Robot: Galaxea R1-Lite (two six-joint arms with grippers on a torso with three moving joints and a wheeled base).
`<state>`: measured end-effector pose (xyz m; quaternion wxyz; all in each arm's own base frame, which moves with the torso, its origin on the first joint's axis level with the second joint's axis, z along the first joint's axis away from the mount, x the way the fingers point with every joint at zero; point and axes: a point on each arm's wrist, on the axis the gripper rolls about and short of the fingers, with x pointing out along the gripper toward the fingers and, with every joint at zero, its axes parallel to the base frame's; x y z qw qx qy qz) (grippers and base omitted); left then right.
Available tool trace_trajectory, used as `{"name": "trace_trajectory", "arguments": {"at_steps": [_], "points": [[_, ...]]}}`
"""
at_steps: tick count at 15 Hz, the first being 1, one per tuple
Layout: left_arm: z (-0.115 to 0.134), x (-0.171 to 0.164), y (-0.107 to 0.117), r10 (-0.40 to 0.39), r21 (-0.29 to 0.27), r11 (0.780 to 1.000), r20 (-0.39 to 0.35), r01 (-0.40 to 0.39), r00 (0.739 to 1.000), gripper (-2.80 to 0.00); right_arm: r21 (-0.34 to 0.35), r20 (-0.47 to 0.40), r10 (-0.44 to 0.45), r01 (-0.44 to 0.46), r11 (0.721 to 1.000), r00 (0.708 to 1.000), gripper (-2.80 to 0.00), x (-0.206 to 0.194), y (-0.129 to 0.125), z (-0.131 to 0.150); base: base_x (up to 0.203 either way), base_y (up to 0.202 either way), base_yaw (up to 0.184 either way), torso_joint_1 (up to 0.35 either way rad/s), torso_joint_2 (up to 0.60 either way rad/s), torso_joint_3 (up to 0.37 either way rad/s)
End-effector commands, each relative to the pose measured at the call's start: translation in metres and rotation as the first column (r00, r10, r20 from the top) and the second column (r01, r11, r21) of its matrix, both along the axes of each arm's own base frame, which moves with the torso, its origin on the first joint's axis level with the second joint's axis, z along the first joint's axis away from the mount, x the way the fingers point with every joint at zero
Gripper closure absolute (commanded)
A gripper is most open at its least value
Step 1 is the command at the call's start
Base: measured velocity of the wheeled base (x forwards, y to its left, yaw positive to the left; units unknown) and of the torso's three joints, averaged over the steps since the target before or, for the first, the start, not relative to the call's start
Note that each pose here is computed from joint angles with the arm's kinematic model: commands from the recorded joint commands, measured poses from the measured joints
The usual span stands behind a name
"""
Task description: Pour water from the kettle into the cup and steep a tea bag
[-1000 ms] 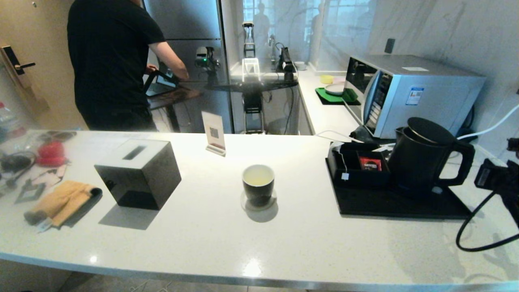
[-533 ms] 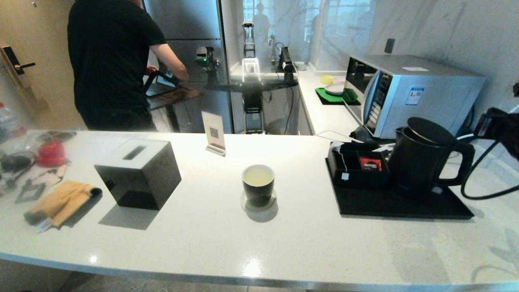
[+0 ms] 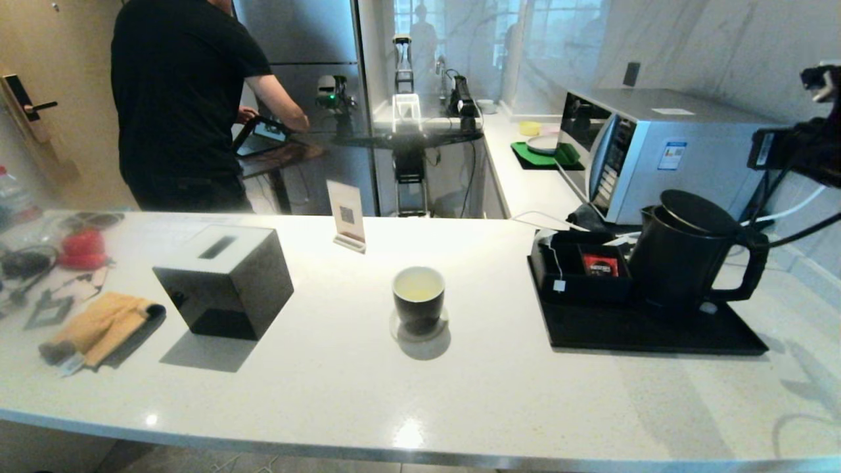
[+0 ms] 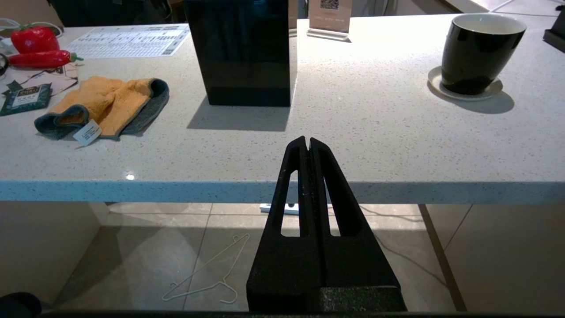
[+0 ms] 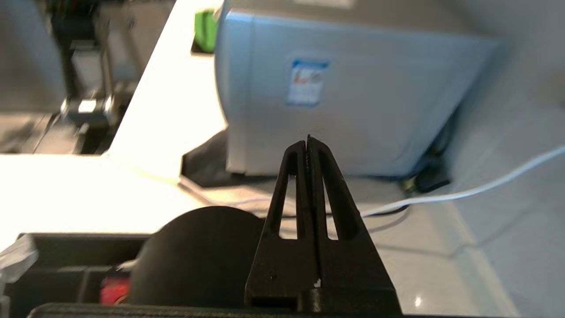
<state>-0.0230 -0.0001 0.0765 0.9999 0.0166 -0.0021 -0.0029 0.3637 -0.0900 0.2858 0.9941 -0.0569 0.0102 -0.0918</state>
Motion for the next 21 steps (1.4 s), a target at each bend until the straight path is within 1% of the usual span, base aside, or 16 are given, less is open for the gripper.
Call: {"name": "trace_trajectory", "arguments": {"at_steps": [1,3,5,7,9,13,19,21], "points": [[0.000,0.000,0.000,0.000,0.001,1.000,0.001,0.000,1.000,0.00,0.027,-0.096,0.031,-0.028,0.999,0.995,0.00,0.026,0.004,-0.007,0.000,0.000,0.000,0.000,0.00,0.000],[0.000,0.000,0.000,0.000,0.001,1.000,0.001,0.000,1.000,0.00,0.048,-0.167,0.060,-0.053,0.997,0.984,0.00,0.043,0.012,-0.020,0.000,0.000,0.000,0.000,0.00,0.000],[0.000,0.000,0.000,0.000,0.001,1.000,0.001,0.000,1.000,0.00,0.064,-0.231,0.076,-0.063,0.996,0.970,0.00,0.052,0.017,-0.036,0.000,0.000,0.000,0.000,0.00,0.000],[0.000,0.000,0.000,0.000,0.001,1.000,0.001,0.000,1.000,0.00,0.073,-0.268,0.083,-0.066,0.995,0.960,0.00,0.060,0.018,-0.050,0.000,0.000,0.000,0.000,0.00,0.000],[0.000,0.000,0.000,0.000,0.001,1.000,0.001,0.000,1.000,0.00,0.077,-0.284,0.086,-0.066,0.995,0.955,0.00,0.068,0.018,-0.061,0.000,0.000,0.000,0.000,0.00,0.000],[0.000,0.000,0.000,0.000,0.001,1.000,0.001,0.000,1.000,0.00,0.080,-0.292,0.085,-0.064,0.995,0.953,0.00,0.082,0.015,-0.071,0.000,0.000,0.000,0.000,0.00,0.000],[0.000,0.000,0.000,0.000,0.001,1.000,0.001,0.000,1.000,0.00,0.088,-0.328,0.087,-0.061,0.994,0.941,0.00,0.090,0.013,-0.090,0.000,0.000,0.000,0.000,0.00,0.000],[0.000,0.000,0.000,0.000,0.001,1.000,0.001,0.000,1.000,0.00,0.089,-0.332,0.087,-0.061,0.994,0.939,0.00,0.091,0.013,-0.093,0.000,0.000,0.000,0.000,0.00,0.000]]}}
